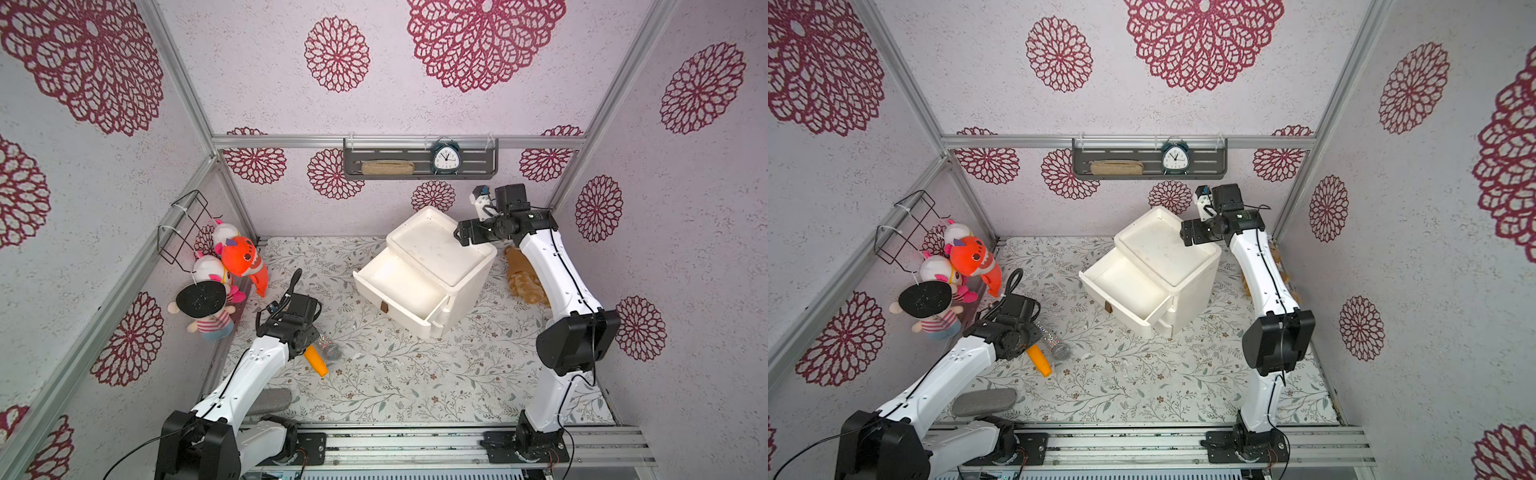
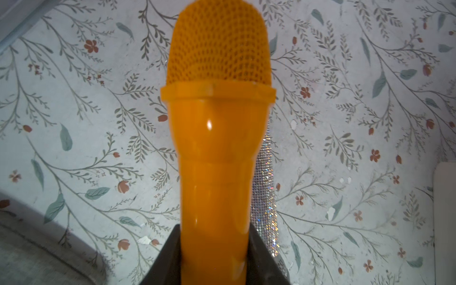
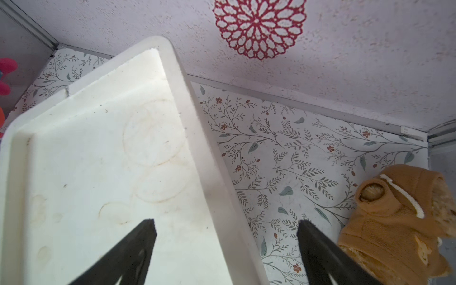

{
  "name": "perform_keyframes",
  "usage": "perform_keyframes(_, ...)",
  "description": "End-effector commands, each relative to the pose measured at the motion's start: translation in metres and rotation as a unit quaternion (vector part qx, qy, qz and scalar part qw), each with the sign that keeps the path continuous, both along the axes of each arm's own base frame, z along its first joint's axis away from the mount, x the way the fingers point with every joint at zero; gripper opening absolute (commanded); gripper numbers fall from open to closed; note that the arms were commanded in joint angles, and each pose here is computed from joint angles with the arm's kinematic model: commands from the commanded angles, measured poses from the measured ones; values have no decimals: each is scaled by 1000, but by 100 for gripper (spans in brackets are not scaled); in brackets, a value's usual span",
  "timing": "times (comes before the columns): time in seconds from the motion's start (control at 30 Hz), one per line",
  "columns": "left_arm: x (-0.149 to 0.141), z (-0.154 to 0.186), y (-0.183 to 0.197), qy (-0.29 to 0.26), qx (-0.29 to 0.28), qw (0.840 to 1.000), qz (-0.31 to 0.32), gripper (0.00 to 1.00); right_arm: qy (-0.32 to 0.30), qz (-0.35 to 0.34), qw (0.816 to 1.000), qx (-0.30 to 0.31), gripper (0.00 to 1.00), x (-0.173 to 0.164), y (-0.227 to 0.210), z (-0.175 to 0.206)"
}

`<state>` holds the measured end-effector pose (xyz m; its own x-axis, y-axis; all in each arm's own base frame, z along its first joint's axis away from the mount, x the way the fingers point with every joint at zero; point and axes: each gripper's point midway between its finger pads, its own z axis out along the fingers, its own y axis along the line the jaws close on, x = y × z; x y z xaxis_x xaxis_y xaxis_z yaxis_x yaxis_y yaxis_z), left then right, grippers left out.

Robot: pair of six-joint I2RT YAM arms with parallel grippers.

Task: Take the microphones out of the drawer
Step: Place the microphone at the center of the board.

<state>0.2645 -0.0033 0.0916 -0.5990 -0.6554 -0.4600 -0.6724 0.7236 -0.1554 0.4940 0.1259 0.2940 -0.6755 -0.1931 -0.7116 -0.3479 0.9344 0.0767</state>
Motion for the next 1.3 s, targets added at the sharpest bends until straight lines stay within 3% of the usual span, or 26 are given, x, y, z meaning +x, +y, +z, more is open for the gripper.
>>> perform_keyframes(0.0, 11, -1, 0, -34, -40, 998, 32, 0, 8, 14, 1000, -7, 86, -5, -1, 5)
perform_keyframes(0.27, 25, -30, 0, -19, -77, 997, 22, 0, 21, 2, 999, -27, 54, -4, -7, -6)
perform_keyframes(0.5, 36, -39, 3, -18, -76, 997, 12, 0, 21, -9, 999, -32, 39, -13, -9, -7)
perform_keyframes(0.67, 42, -48, 6, -17, -82, 996, 13, 0, 26, -21, 999, -32, 23, -23, -13, -8)
perform_keyframes(1.03, 62, -47, 13, -26, -63, 998, -13, 0, 5, -37, 999, -23, 15, -67, -18, 6)
perform_keyframes(1.27, 62, -49, 15, -28, -64, 998, -6, 24, -2, -34, 999, -26, 14, -94, -19, 14)
